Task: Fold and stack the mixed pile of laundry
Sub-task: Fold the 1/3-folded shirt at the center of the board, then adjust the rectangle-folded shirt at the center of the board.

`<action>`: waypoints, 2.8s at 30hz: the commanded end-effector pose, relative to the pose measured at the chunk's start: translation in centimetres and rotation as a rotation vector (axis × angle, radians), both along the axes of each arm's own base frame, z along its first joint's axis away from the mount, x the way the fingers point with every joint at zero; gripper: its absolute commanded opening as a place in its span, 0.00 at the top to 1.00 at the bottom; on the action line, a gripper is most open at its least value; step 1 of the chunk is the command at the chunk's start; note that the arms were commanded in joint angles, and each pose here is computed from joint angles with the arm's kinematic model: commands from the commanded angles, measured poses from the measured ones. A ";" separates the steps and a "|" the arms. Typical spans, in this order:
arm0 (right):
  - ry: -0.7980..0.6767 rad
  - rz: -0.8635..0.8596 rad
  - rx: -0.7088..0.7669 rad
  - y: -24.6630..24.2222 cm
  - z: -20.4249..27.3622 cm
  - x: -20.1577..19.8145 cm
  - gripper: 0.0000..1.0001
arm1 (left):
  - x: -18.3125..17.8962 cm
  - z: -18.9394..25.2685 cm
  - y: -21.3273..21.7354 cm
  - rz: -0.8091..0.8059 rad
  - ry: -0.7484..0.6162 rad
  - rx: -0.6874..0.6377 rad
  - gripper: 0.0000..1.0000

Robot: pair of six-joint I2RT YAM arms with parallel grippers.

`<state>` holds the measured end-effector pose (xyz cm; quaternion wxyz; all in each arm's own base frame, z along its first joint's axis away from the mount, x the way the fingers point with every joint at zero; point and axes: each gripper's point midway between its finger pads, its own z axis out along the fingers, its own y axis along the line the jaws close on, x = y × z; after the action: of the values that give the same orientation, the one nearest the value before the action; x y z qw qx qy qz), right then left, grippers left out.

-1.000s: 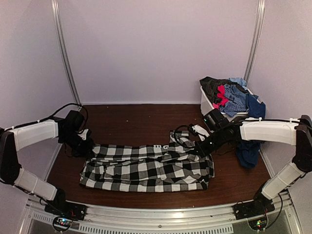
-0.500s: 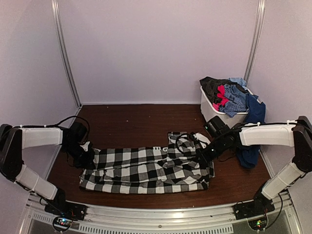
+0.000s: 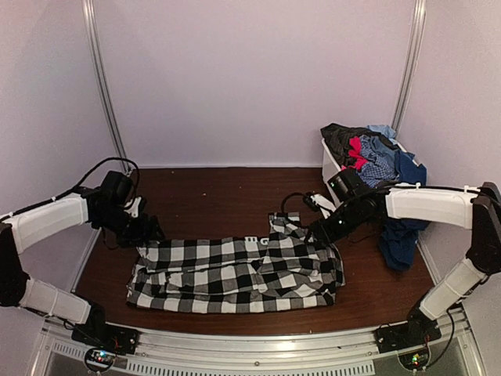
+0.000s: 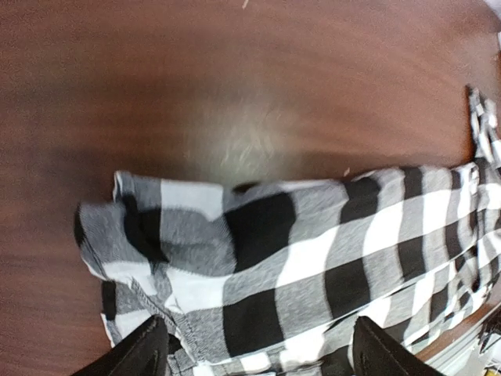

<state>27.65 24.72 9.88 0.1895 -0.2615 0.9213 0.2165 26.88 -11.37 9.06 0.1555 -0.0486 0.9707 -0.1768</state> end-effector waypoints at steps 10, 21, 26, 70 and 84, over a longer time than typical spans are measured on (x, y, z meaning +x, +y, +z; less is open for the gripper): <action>-0.110 -0.199 0.027 1.2 0.2 16.7 0.53 | 6.3 7.1 -0.4 -0.055 -0.263 0.046 0.03; 0.007 -0.175 -0.073 1.7 -8.1 18.5 0.49 | 6.8 6.8 -0.3 -0.049 -0.274 0.063 0.02; 0.023 -0.113 -0.084 2.8 -9.4 17.8 0.62 | 7.0 6.9 0.3 -0.038 -0.283 0.092 0.02; -0.022 -0.057 -0.391 4.8 -13.3 15.1 0.51 | 7.9 8.6 1.6 -0.008 -0.363 0.168 0.02; -0.364 0.104 0.058 10.3 7.1 16.6 1.00 | 8.4 15.0 1.1 -0.027 -0.682 0.103 0.03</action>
<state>44.69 32.25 4.59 0.2401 -0.2873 0.9212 0.1058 34.21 -9.78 17.95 0.3503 0.0083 0.9301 -0.1098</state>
